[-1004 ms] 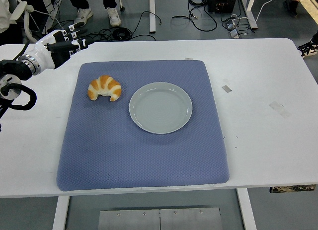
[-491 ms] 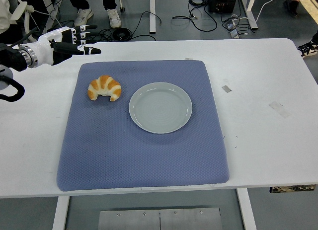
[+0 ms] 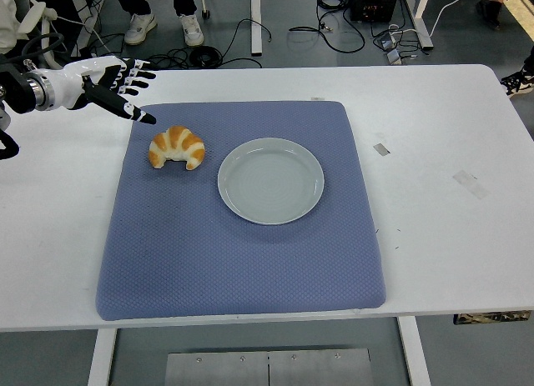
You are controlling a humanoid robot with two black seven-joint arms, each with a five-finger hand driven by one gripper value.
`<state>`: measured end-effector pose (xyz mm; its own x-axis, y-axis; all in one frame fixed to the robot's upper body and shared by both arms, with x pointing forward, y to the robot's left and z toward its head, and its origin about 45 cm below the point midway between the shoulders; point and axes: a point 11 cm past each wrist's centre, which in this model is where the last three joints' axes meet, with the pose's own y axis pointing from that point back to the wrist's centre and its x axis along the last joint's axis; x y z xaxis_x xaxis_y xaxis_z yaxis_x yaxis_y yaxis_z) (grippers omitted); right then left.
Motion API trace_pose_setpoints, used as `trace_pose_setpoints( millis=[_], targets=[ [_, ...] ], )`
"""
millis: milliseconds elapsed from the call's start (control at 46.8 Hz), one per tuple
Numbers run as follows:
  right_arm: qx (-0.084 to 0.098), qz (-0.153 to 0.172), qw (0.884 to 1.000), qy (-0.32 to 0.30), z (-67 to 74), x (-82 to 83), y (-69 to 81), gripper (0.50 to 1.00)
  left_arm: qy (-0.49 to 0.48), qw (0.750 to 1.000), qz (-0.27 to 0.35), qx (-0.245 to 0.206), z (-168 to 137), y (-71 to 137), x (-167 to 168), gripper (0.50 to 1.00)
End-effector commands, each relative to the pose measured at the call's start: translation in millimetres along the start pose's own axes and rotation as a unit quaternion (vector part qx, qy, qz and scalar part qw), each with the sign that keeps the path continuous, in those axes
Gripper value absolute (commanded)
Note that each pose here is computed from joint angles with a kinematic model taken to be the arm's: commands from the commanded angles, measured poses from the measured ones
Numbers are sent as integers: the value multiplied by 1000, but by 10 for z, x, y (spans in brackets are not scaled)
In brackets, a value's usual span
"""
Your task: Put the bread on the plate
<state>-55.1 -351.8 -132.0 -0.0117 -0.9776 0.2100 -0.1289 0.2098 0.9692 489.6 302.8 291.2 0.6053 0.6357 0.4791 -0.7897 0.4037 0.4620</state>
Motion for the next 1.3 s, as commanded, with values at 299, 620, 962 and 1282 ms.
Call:
trace_pose_setpoints(
  millis=[299, 620, 962, 1282],
  targets=[
    [1, 0, 1000, 2, -5, 0, -1, 1000, -54, 997, -33, 31, -88, -72, -212, 981],
    [1, 0, 1000, 2, -5, 0, -1, 1000, -123, 991, -48, 31, 40, -293, -495, 972],
    [0, 2, 1000, 2, -3, 15, -1, 1000, -154, 986, -49, 30, 69, -343, -560, 968],
    [-1, 3, 1000, 3, 7, 20, 0, 1000, -173, 983, -50, 39, -7, -332, -563, 913]
  ],
)
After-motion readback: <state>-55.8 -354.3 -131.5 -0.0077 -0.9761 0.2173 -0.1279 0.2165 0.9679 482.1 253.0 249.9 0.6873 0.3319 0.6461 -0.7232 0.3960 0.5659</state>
